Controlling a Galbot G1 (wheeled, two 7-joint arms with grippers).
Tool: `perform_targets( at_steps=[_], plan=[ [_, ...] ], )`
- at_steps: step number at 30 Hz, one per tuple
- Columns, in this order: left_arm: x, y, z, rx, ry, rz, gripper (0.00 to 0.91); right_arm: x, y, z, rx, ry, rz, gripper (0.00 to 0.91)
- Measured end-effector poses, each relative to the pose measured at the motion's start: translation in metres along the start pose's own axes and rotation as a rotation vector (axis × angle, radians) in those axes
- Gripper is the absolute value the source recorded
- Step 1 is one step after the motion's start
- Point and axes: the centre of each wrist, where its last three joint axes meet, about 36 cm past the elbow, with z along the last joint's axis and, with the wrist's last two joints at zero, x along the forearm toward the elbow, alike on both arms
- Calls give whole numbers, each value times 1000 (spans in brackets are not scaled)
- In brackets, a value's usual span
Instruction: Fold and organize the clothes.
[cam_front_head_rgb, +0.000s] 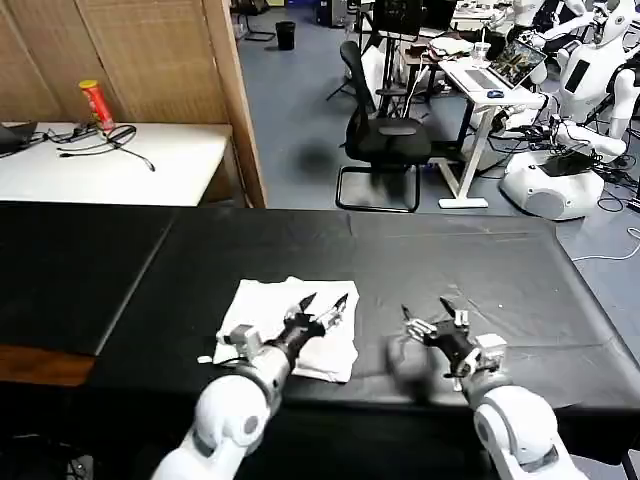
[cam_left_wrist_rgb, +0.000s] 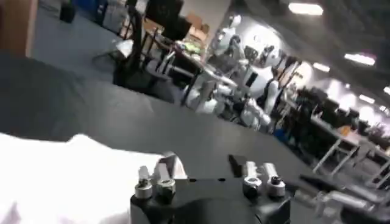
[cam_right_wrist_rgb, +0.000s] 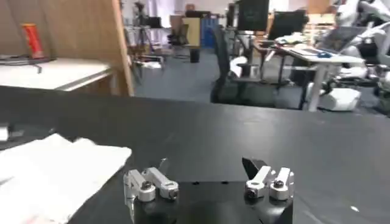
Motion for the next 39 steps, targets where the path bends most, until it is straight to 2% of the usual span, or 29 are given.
perform_targets(
  at_steps=[5,11,14,18,22,27,31,36,39],
  plan=[
    [18,29,-10,-121,-32,-102,878,-14,26,4,-6,23,-86,878],
    [32,53,-5,-196,-30,-186,878,-29,51,10,8,35,-133,878],
    [37,61,-3,-199,-24,-212,878,-38,60,14,41,44,-129,878],
    [39,73,-2,-216,-23,-242,878,-47,64,24,77,112,-69,878],
    [39,85,-3,-235,-37,-263,878,-43,62,27,65,145,-38,878],
    [34,107,1,-224,-49,-299,878,-30,58,14,-30,106,-46,878],
    [33,124,13,-144,-32,-310,878,-17,50,-3,-99,59,-55,878],
    [37,136,25,0,-20,-324,878,0,42,-20,-118,-5,-55,878],
    [39,139,28,57,-19,-322,868,3,40,-23,-117,-23,-54,878]
  ],
)
